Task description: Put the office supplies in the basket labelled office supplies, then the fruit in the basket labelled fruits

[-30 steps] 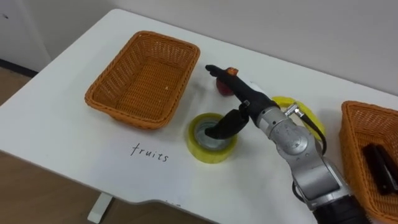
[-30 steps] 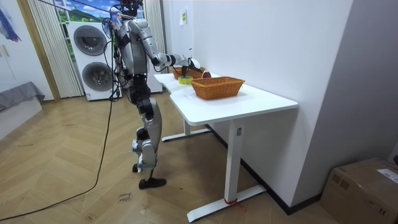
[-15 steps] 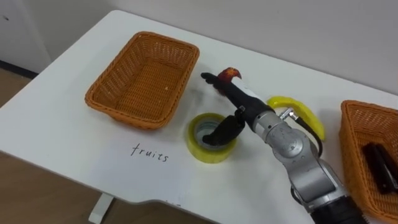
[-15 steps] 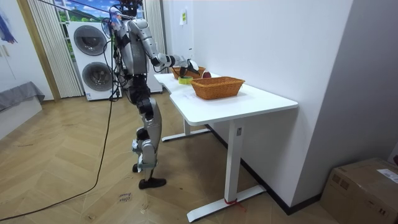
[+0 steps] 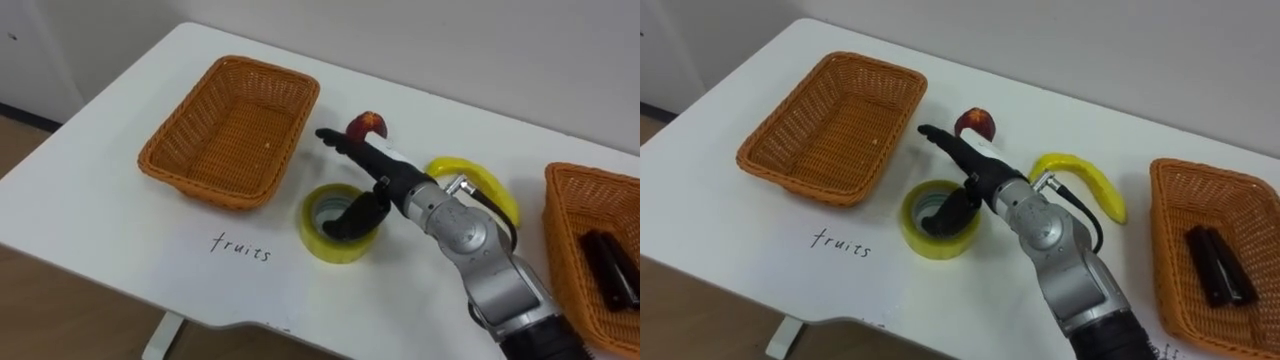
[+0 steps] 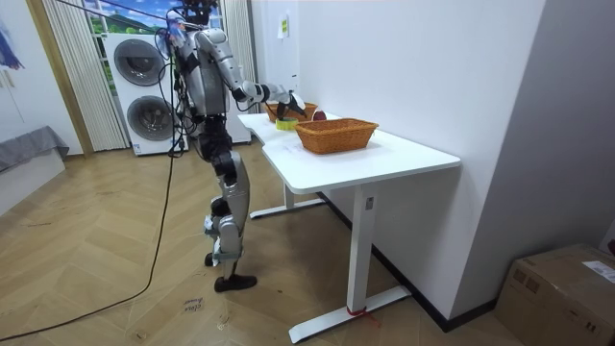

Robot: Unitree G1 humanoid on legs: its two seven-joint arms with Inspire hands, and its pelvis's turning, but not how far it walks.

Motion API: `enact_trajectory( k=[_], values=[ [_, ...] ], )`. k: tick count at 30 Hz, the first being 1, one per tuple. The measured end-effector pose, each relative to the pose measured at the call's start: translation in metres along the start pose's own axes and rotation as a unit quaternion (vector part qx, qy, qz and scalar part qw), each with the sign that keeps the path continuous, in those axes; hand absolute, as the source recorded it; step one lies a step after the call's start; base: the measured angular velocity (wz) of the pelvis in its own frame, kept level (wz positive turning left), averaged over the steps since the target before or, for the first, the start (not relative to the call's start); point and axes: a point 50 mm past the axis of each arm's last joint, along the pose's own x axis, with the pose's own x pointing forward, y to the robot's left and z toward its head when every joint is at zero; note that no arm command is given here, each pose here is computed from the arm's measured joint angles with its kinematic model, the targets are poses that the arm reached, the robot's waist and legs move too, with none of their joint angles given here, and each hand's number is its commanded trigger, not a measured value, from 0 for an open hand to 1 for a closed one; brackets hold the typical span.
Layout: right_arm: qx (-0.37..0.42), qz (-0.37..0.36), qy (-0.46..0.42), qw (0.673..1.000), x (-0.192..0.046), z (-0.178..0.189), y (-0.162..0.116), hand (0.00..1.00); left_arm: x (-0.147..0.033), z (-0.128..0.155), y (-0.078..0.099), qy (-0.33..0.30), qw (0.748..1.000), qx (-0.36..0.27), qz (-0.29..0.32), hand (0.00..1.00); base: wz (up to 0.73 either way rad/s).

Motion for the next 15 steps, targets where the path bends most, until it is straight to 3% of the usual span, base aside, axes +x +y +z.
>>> enact_trajectory(
  k=[15],
  values=[
    [-0.019,0.022,0.002,1.0,-0.0022,0.0038,-0.0013,0.0,0.0005,0.0044,0.0019,-0.008,1.0,0.002,-0.014,0.0,0.0]
  ],
)
